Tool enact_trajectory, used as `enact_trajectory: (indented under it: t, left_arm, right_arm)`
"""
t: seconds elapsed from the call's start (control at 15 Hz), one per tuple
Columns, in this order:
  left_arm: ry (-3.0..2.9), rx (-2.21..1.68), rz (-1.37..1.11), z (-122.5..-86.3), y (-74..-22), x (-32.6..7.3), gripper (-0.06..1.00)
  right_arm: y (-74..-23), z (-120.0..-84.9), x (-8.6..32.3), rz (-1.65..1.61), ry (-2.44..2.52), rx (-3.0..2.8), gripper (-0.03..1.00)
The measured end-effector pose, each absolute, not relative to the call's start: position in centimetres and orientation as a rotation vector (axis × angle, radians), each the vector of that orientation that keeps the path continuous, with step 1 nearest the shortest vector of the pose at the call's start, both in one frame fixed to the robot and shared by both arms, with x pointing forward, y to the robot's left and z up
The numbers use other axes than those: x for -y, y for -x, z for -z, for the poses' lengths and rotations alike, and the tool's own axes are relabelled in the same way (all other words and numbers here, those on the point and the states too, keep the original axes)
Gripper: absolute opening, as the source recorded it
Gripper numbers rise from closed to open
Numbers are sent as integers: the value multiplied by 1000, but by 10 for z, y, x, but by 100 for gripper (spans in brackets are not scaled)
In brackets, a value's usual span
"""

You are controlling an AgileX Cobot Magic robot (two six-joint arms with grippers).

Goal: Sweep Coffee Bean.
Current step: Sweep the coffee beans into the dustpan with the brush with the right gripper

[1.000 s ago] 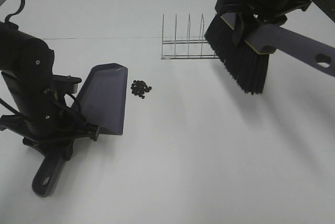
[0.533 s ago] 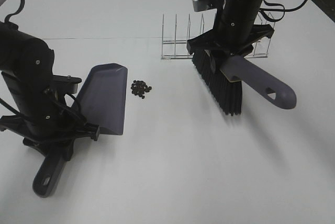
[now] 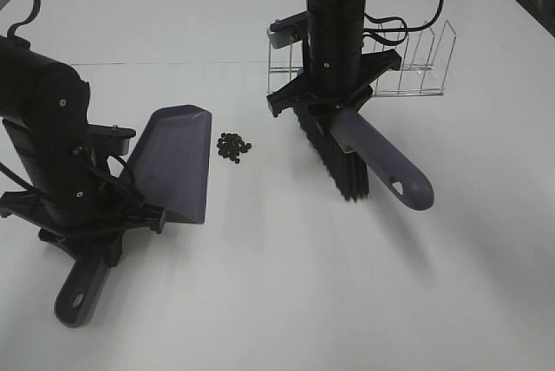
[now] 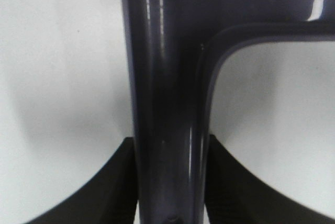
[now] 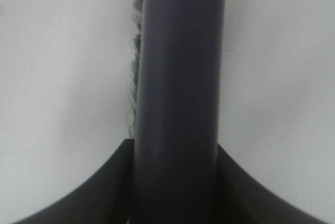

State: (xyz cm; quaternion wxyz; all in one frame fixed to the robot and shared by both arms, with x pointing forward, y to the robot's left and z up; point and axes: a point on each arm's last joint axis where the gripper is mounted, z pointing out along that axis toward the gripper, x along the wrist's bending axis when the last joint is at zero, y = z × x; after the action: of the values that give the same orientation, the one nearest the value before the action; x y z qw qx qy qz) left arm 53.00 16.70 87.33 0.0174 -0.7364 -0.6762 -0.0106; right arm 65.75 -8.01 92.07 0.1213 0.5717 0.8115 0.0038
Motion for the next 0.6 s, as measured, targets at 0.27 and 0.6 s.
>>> enact_trajectory:
  t: [0.27, 0.6]
  left_arm:
    - [2291, 2098, 33, -873, -530, -167, 34]
    - [2291, 2098, 33, -873, -530, -167, 34]
  right_arm:
    - [-666, -910, 54, 25, -1629, -2389, 31]
    - [-635, -901, -6, 10, -1452, -2520, 31]
